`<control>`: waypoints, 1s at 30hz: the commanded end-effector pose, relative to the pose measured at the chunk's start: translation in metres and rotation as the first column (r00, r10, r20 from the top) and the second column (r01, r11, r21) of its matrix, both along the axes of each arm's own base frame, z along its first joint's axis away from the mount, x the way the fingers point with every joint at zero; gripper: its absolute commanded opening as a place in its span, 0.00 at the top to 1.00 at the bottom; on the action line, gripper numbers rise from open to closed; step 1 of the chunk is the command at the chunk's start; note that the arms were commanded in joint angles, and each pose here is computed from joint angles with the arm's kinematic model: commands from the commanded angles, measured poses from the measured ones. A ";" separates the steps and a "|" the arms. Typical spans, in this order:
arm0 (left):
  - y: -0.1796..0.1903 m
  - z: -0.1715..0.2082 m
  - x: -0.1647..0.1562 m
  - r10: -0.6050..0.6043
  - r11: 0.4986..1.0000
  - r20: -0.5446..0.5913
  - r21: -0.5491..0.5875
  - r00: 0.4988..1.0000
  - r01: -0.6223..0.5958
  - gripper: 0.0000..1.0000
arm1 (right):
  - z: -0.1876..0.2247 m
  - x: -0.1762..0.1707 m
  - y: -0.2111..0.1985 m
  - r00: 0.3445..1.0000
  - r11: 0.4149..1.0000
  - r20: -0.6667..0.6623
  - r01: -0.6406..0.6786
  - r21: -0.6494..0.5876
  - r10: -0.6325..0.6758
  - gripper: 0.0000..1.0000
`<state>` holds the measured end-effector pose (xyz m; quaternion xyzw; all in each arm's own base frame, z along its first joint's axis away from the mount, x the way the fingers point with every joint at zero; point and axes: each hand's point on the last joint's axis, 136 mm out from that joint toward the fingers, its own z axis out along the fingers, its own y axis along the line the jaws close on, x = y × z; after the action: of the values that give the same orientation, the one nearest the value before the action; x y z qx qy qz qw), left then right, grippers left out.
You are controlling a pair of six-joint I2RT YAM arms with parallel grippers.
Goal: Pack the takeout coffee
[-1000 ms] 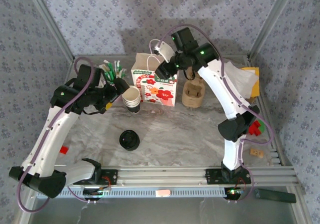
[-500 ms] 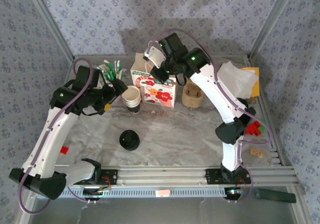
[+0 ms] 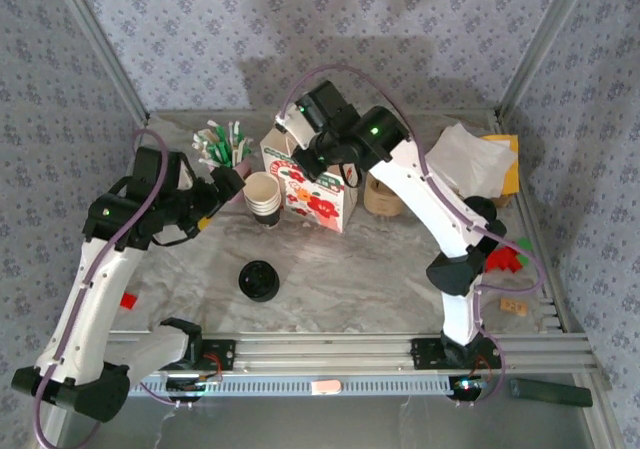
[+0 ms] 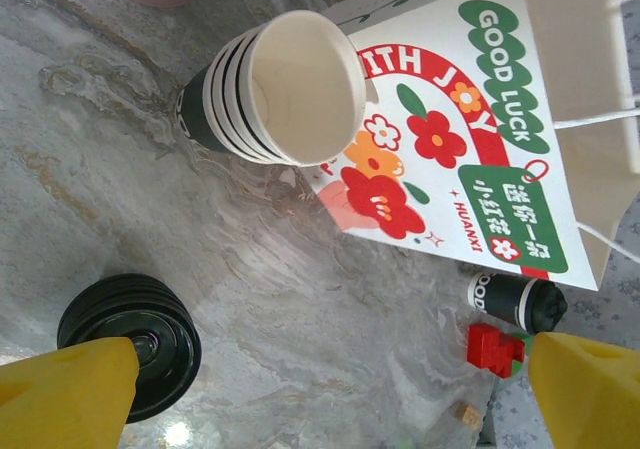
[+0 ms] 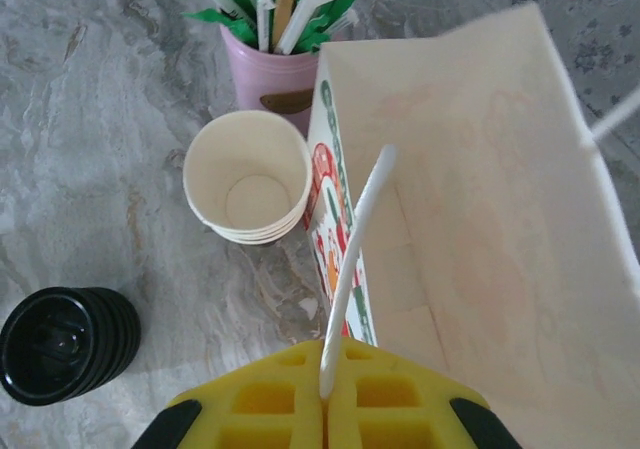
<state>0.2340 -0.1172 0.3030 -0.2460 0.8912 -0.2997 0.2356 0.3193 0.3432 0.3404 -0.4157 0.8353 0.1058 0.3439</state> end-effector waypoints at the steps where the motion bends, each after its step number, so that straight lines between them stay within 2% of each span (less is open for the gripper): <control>1: -0.002 0.004 -0.005 -0.030 0.999 0.021 -0.016 0.999 0.031 0.00 | 0.013 -0.010 -0.011 0.996 0.996 -0.012 0.084 0.019 -0.084 0.93; 9: -0.002 0.007 -0.010 -0.040 0.999 0.035 -0.018 0.999 0.040 0.00 | 0.013 -0.015 -0.014 0.973 0.973 -0.096 0.219 0.075 -0.212 0.92; 14: -0.001 0.011 -0.014 -0.047 0.999 0.049 -0.017 0.998 0.048 0.00 | 0.015 -0.028 -0.005 0.971 0.971 -0.116 0.222 0.092 -0.211 0.89; 30: 0.010 0.034 -0.031 -0.061 0.997 0.158 0.049 0.986 0.054 0.00 | 0.015 -0.049 0.026 0.949 0.943 -0.180 0.289 0.162 -0.260 0.90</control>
<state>0.2087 -0.1115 0.3203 -0.2072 0.8878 -0.3060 0.2743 0.2711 0.3683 0.3475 -0.2770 0.8925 0.1615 0.3172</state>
